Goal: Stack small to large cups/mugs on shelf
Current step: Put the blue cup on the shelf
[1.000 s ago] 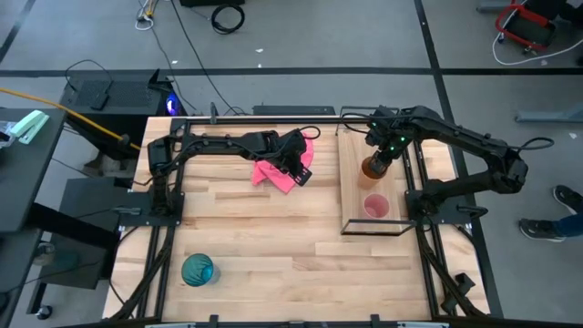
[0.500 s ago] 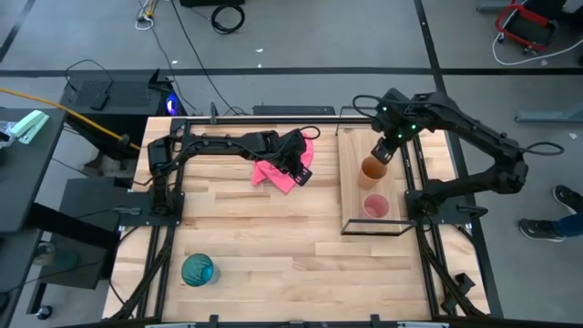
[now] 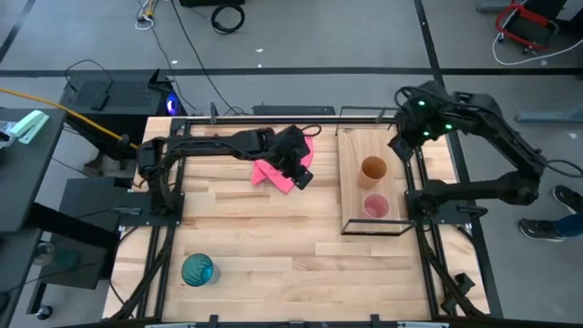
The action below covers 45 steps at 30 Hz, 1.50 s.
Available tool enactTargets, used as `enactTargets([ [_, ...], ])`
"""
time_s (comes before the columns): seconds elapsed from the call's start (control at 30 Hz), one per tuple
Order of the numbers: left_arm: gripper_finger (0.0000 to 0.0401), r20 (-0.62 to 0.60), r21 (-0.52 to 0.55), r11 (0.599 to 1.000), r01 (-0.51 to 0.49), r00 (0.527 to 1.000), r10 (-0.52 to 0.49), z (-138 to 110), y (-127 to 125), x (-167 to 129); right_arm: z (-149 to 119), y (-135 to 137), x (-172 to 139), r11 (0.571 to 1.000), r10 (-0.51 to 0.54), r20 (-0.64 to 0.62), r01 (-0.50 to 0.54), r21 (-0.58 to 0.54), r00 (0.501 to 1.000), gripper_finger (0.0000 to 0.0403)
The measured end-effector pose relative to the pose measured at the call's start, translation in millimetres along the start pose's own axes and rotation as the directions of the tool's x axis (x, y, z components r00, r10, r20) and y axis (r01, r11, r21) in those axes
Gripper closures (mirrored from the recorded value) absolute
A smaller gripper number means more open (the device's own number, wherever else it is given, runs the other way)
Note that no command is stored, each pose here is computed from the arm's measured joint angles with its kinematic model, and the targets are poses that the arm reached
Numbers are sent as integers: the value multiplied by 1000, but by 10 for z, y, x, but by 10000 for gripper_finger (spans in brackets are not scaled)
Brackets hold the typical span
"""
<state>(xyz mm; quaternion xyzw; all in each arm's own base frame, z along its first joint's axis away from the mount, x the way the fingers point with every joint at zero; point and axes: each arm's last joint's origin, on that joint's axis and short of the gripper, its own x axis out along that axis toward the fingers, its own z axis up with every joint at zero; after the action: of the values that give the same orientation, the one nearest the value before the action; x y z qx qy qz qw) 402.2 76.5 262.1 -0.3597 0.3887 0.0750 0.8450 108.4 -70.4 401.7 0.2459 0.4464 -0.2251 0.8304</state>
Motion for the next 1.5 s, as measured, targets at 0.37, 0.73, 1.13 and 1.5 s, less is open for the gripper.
enactTargets([
  [0.37, 389, 114, 158, 960, -230, 970, 214, -5, -724, -1062, -287, 14, -299, 999, 34, 128, -35, 1, 991, 315],
  [0.73, 379, -118, 39, 860, -508, 852, 509, -500, -969, -1518, -388, 44, -449, 992, 123, 240, -120, -25, 963, 315],
  [1.13, 383, -194, -11, 889, -458, 873, 447, -1081, -1442, -1448, -430, 46, -486, 991, 131, 259, -126, -34, 957, 315],
  [1.5, 384, -328, -195, 882, -428, 876, 353, -1608, -1779, -1509, -428, 46, -484, 991, 131, 257, -120, -58, 957, 315],
])
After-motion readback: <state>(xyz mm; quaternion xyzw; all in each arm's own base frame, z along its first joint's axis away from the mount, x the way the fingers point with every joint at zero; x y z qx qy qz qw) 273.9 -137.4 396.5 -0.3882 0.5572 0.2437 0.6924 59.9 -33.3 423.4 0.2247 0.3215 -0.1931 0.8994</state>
